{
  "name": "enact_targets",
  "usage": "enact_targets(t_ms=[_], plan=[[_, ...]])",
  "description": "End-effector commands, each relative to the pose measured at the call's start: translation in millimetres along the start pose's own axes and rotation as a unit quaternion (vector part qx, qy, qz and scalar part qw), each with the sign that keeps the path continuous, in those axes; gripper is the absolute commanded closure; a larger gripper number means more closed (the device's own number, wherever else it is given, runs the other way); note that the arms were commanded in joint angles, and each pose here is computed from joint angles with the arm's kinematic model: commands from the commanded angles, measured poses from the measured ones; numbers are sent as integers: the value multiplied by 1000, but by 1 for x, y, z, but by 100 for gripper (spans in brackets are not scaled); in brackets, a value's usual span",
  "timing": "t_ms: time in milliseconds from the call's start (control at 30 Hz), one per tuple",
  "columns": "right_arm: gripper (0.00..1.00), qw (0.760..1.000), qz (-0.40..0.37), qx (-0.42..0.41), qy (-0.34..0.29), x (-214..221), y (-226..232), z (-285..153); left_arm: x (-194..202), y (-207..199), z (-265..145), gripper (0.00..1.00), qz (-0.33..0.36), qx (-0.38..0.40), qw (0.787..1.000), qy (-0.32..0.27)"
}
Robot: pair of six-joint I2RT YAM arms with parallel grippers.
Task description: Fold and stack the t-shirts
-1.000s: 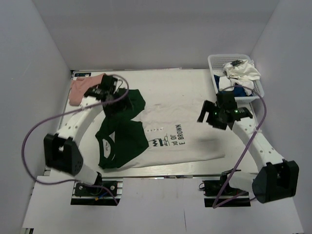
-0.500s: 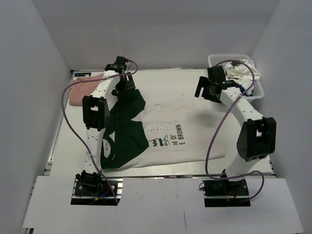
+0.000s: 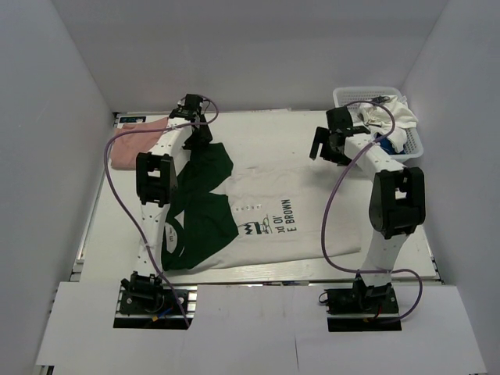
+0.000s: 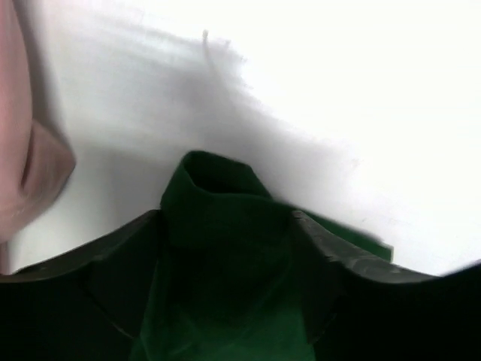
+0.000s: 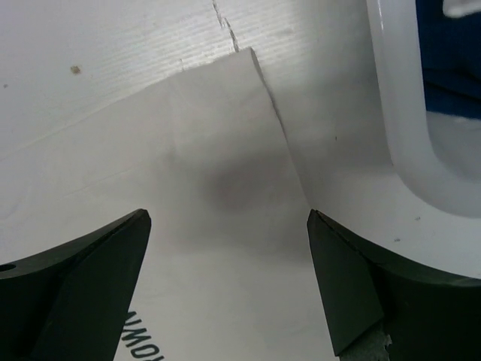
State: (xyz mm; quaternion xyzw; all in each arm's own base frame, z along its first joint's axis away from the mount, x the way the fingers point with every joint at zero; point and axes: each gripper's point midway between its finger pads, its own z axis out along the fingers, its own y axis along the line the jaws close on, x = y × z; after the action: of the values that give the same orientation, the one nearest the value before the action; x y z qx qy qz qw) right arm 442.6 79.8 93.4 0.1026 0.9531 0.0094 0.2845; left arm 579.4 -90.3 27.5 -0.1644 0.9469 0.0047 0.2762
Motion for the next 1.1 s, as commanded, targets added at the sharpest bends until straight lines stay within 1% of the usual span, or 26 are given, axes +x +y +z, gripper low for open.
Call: enact_targets(t_ms=[0, 33, 67, 100, 133, 167, 200, 233, 267, 300, 333, 367, 400, 467, 500, 567, 633, 700, 767, 800, 833, 933, 967, 1000, 1067], plan=[[10, 998, -3, -11, -61, -42, 10, 2, -7, -14, 10, 27, -11, 43, 999, -12], [10, 998, -8, -8, -57, -41, 12, 14, -2, -16, 14, 32, -10, 50, 999, -3], [10, 997, -7, -13, -71, -52, 15, 14, 3, -21, 15, 46, -10, 66, 998, 5], [10, 998, -7, -10, -65, -50, 17, 25, 8, -23, 19, 53, -9, 72, 997, 14], [10, 997, -7, -12, -73, -62, 21, 31, 11, -24, 21, 62, -8, 77, 997, 17], [10, 997, -8, -13, -70, -64, 23, 33, 15, -24, 22, 79, -3, 80, 997, 23], [10, 999, -17, -6, -48, -55, 22, 48, 15, -24, 22, 87, -3, 80, 997, 23], [10, 998, -14, -9, -65, -73, 28, 43, 16, -23, 20, 98, 1, 79, 997, 24], [10, 999, -17, 9, -43, -61, 23, 64, 18, -22, 23, 100, 2, 79, 997, 25], [10, 999, -16, 6, -37, -60, 25, 67, 12, -23, 16, 100, 6, 83, 996, 15], [10, 999, -14, -3, -48, -72, 31, 66, 10, -24, 12, 100, 5, 86, 996, 10], [10, 999, -16, -9, -42, -72, 35, 76, 10, -25, 12, 100, 9, 92, 996, 8], [10, 999, -16, -9, -50, -80, 39, 74, 8, -25, 9, 100, 9, 94, 996, 3], [10, 999, -12, 9, -43, -79, 35, 79, 0, -24, -2, 100, 12, 94, 995, -10], [10, 999, -13, 16, -32, -72, 33, 82, -6, -26, -7, 100, 16, 98, 995, -19], [10, 999, -5, 39, -31, -70, 20, 82, -10, -26, -12, 100, 22, 101, 994, -27], [10, 998, -7, 63, -23, -55, 9, 86, -13, -26, -16, 100, 27, 103, 994, -33], [10, 998, -10, 68, -9, -41, 5, 92, -22, -29, -25, 100, 30, 110, 992, -48], [11, 998, -16, 66, -5, -36, 7, 96, -22, -29, -25, 100, 30, 110, 992, -48], [13, 998, -15, 58, 4, -31, 9, 99, -26, -31, -32, 100, 30, 116, 991, -52], [13, 998, -14, 59, 8, -29, 7, 103, -32, -33, -38, 100, 33, 121, 990, -62], [18, 998, -14, 54, 8, -27, 10, 112, -38, -35, -47, 100, 37, 130, 988, -71], [22, 998, -15, 53, 9, -26, 9, 114, -44, -39, -56, 100, 36, 140, 986, -81], [38, 999, -17, 47, 11, -25, 13, 114, -41, -37, -53, 100, 41, 137, 987, -77], [54, 999, -16, 46, 12, -27, 15, 108, -45, -37, -63, 100, 41, 140, 986, -84]])
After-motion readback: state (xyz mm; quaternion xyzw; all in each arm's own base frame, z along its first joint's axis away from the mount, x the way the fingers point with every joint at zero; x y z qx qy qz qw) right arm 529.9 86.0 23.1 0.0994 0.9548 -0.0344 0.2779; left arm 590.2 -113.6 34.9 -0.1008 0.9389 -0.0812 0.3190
